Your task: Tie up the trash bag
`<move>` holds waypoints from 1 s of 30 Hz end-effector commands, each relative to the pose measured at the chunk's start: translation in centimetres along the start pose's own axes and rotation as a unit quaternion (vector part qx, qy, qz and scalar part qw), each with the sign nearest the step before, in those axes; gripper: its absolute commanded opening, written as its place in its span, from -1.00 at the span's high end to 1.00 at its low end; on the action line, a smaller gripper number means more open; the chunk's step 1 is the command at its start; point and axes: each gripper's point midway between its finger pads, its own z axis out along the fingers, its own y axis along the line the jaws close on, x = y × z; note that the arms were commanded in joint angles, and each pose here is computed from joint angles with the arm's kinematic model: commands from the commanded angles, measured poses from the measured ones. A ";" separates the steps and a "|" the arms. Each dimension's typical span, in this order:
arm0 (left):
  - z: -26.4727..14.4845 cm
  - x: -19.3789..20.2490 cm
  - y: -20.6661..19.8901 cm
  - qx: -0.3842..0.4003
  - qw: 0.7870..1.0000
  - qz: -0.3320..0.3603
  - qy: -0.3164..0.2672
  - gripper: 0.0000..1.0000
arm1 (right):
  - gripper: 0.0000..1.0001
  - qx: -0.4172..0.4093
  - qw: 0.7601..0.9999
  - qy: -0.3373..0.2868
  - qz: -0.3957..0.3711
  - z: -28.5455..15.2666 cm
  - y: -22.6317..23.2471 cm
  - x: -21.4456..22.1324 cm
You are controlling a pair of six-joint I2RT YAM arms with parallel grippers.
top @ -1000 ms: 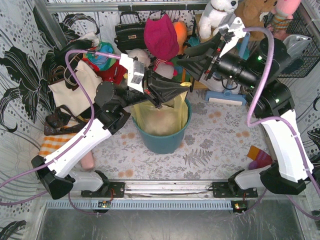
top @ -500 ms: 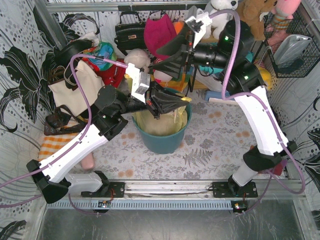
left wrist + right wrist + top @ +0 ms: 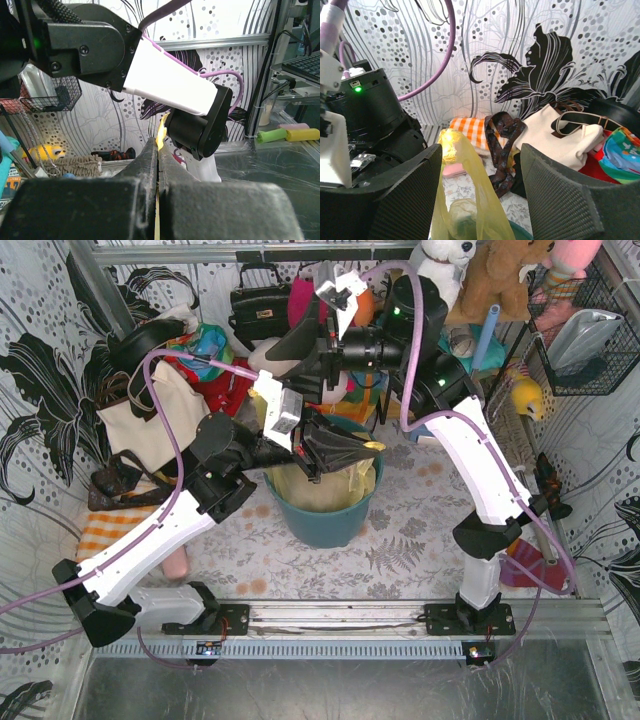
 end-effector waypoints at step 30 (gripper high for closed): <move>-0.5 -0.7 -0.7 0.000 1.000 0.017 -0.009 1.00 | 0.33 -0.027 0.999 0.006 -0.019 1.3 2.9 0.1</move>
